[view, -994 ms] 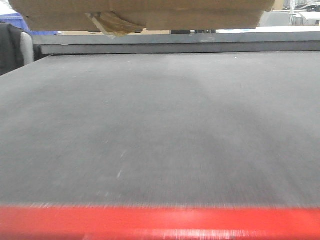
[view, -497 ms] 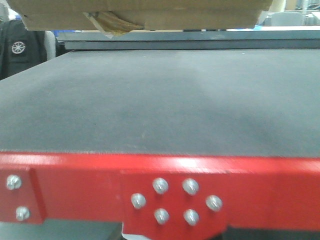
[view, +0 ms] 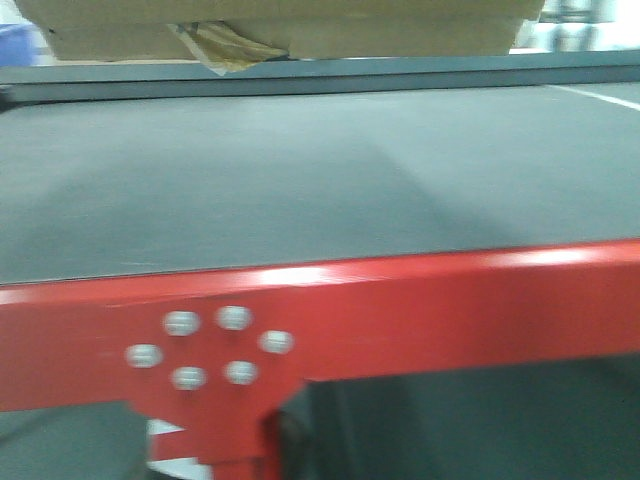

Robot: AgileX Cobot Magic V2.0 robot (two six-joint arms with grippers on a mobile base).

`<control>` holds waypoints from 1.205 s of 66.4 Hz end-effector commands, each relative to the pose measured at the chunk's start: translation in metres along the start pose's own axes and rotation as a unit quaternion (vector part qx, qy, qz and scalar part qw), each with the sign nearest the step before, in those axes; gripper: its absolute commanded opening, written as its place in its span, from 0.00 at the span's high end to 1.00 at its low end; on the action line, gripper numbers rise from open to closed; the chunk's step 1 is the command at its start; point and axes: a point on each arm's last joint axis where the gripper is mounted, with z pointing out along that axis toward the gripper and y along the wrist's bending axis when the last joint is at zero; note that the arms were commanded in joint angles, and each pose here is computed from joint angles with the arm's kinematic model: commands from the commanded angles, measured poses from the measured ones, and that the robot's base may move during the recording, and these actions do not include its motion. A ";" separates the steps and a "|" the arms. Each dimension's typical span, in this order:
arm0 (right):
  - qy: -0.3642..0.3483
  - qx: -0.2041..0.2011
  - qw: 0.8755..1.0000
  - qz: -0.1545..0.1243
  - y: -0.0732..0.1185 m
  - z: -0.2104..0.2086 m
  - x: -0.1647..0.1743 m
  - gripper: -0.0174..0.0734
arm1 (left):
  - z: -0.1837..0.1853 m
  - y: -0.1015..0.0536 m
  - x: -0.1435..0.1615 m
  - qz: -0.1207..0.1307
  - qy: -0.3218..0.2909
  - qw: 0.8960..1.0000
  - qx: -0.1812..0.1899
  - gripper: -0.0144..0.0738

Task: Stack two boxes on right shelf middle
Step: 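Carry the boxes with both grippers while driving past the red bench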

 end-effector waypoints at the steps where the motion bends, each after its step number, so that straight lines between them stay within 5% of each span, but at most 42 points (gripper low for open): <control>1: -0.044 0.002 0.999 -0.006 -0.004 -0.009 -0.011 0.97 | -0.006 0.005 -0.006 -0.002 -0.020 1.000 -0.004 0.96; 80: -0.044 0.002 0.999 -0.006 -0.004 -0.009 -0.011 0.97 | -0.006 0.005 -0.006 -0.002 -0.020 1.000 -0.004 0.96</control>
